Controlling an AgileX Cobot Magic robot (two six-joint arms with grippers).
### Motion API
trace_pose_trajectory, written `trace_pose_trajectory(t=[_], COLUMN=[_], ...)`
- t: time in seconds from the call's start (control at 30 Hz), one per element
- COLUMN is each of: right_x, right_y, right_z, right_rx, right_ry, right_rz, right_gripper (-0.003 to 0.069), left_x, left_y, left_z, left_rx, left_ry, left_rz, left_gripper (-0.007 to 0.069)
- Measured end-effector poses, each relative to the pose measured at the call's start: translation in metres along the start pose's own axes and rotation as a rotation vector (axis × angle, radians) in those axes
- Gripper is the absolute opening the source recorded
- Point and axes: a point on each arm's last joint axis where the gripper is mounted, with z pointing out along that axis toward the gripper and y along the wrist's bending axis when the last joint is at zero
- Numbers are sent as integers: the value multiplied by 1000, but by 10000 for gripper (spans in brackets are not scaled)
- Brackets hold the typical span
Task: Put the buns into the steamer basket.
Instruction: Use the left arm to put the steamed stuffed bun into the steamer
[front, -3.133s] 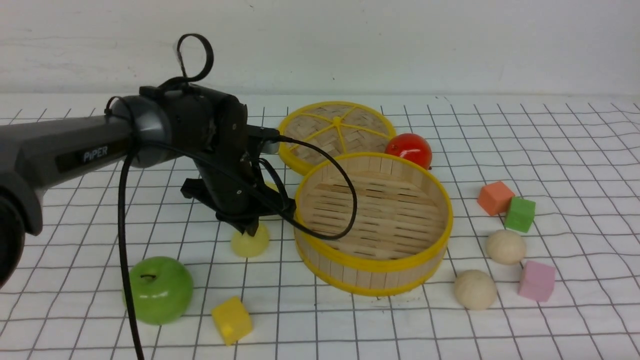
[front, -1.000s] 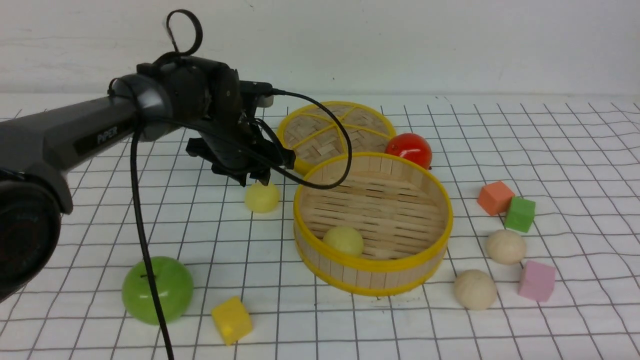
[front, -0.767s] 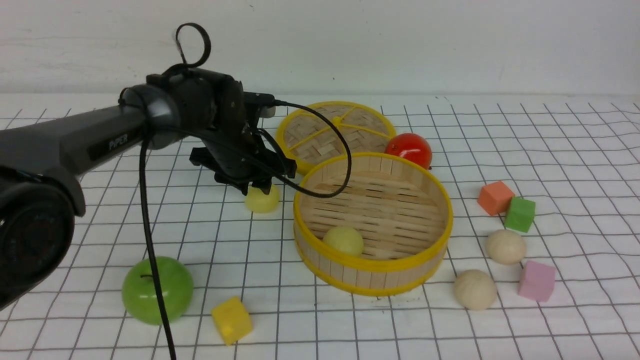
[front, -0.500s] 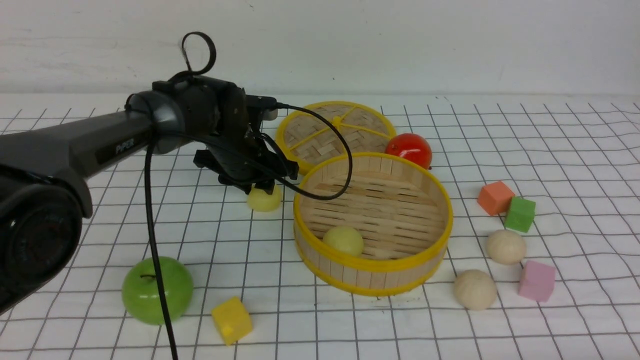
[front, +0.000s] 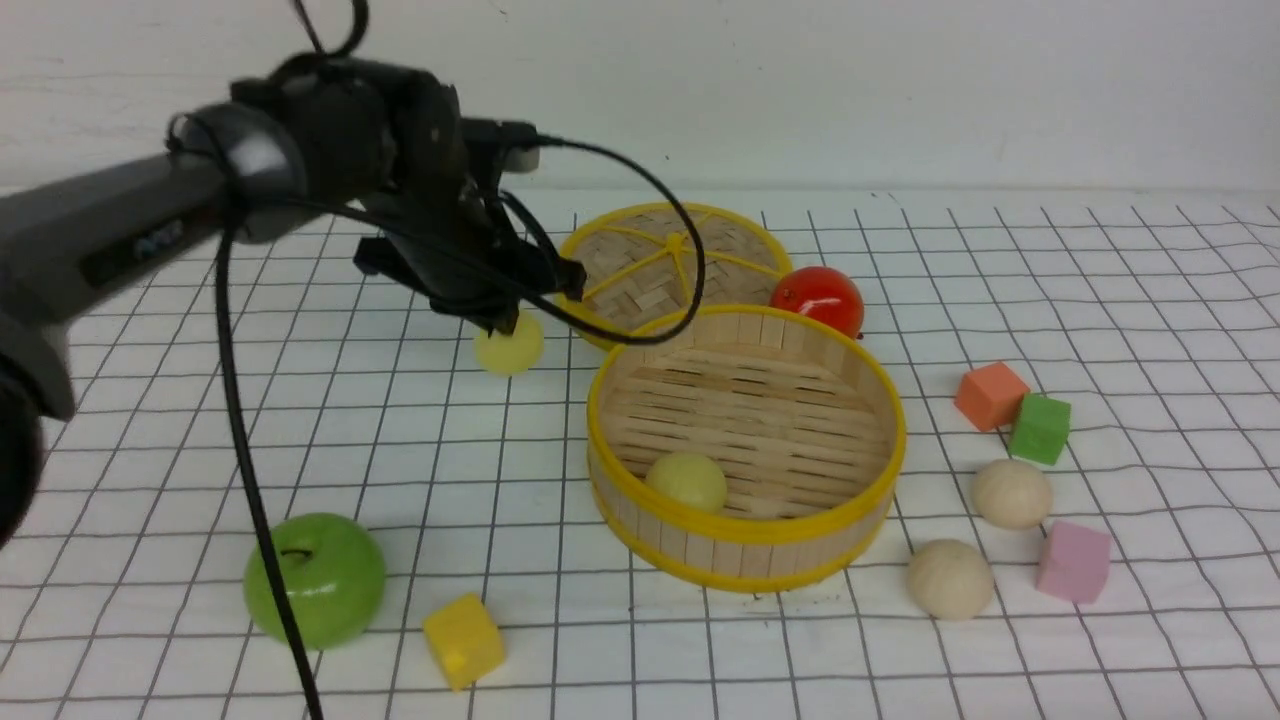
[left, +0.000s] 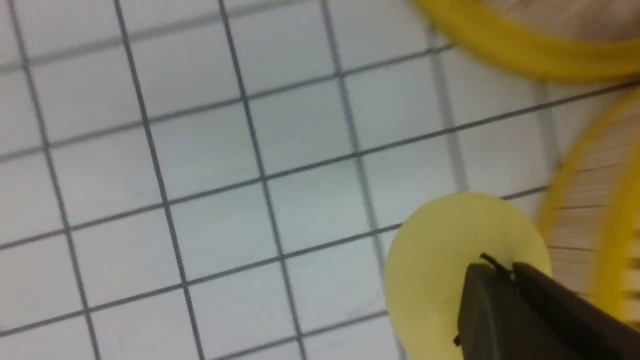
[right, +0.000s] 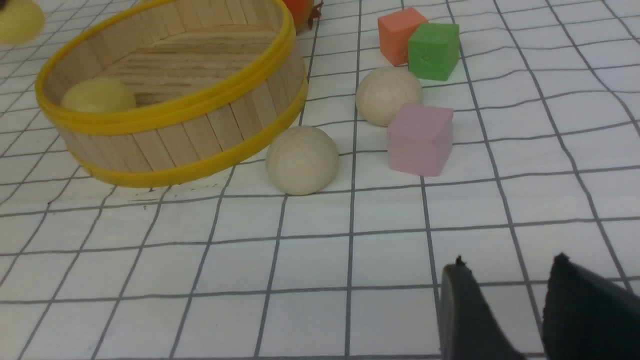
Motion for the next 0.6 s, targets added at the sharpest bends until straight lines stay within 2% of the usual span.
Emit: trace_pose_trajectory(t=[0.03,0.07,0.13,0.17,0.2,0.3,0.5,0.57,0.6], right_x=[0,0,0,0,0,0,0,0,0], right_y=[0,0,0,0,0,0,0,0,0], right_z=[0,0,0,0,0,0,0,0,0], right_rx=[0,0,0,0,0,0,0,0,0], right_ry=[0,0,0,0,0,0,0,0,0], right_rz=[0,0,0,0,0,0,0,0,0], right_gripper=[241,241,241,241,241,241,241,241,241], left_x=[-1,-4,-3,-2,2,10,18,24,25], left_y=[-3,-18,-42,-45,-65,-89,-96,-91,-91], left_z=[-6,-27,-40,-40,-37,-14,41,65,66], left_rx=[4,51,121,132,181,224,218,197,197], left_ry=[-8,-34,-50,-48,-42,-39,-66,-56,-56], left_rz=[7,35,81,82,117,147,138,139,138], left_gripper=[-13,-13,-13,-13,-13,-13,13,76,82])
